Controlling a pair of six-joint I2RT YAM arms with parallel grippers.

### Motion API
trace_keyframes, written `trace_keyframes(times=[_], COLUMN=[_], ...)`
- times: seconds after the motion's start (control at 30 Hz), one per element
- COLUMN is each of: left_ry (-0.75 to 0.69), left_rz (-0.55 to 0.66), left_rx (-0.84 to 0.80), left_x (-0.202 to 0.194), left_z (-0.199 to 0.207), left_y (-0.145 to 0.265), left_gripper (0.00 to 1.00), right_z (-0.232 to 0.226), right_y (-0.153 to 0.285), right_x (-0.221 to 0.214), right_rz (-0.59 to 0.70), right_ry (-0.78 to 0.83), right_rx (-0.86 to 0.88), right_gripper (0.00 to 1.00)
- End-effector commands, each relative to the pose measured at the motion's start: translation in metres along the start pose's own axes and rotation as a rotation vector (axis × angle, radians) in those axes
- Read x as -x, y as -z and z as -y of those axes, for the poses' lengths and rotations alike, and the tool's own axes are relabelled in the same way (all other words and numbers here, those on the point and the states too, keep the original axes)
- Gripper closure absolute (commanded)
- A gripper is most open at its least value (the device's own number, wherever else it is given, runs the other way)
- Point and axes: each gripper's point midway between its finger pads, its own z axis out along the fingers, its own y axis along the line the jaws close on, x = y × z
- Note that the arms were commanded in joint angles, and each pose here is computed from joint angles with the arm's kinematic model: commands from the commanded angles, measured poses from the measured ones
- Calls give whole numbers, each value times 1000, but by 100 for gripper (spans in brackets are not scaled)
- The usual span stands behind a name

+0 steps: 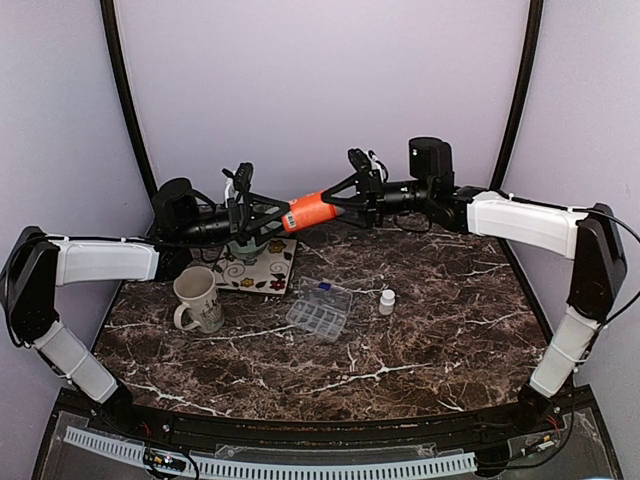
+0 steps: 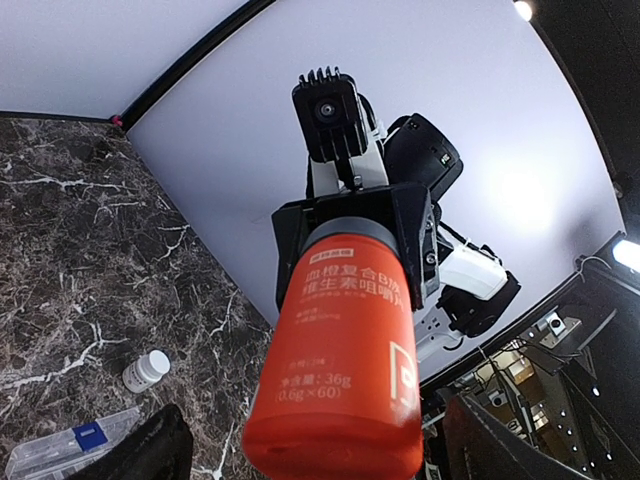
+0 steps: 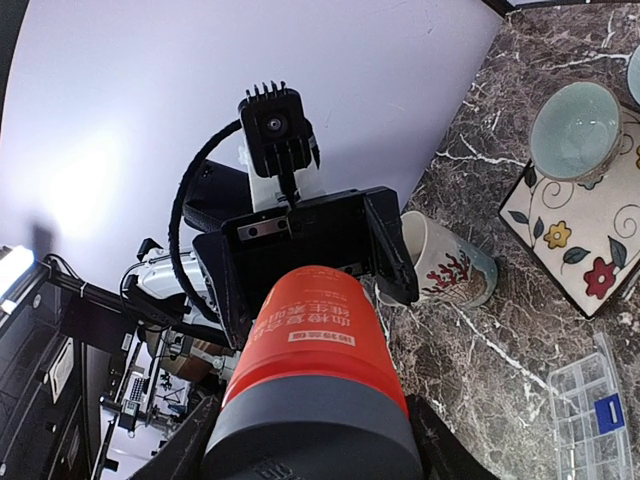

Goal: Sort the pills into containers
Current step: Pass from the right arm to the left

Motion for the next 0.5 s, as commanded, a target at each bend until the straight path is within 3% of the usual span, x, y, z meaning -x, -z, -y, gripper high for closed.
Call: trace_keyframes(times=[0.0, 0.47], left_ry=[-50, -55], left_rz=[13, 13], left_rx=[-56, -78], left_x=[13, 13], left_z=[16, 22], left_y=[0, 0], left_gripper=[10, 14], right_z=[-13, -10], right_y=[-7, -19], right_x=[0, -2], right_rz=[-3, -18], right_ry=[44, 29], right_rx=[60, 71], right_gripper=[82, 83])
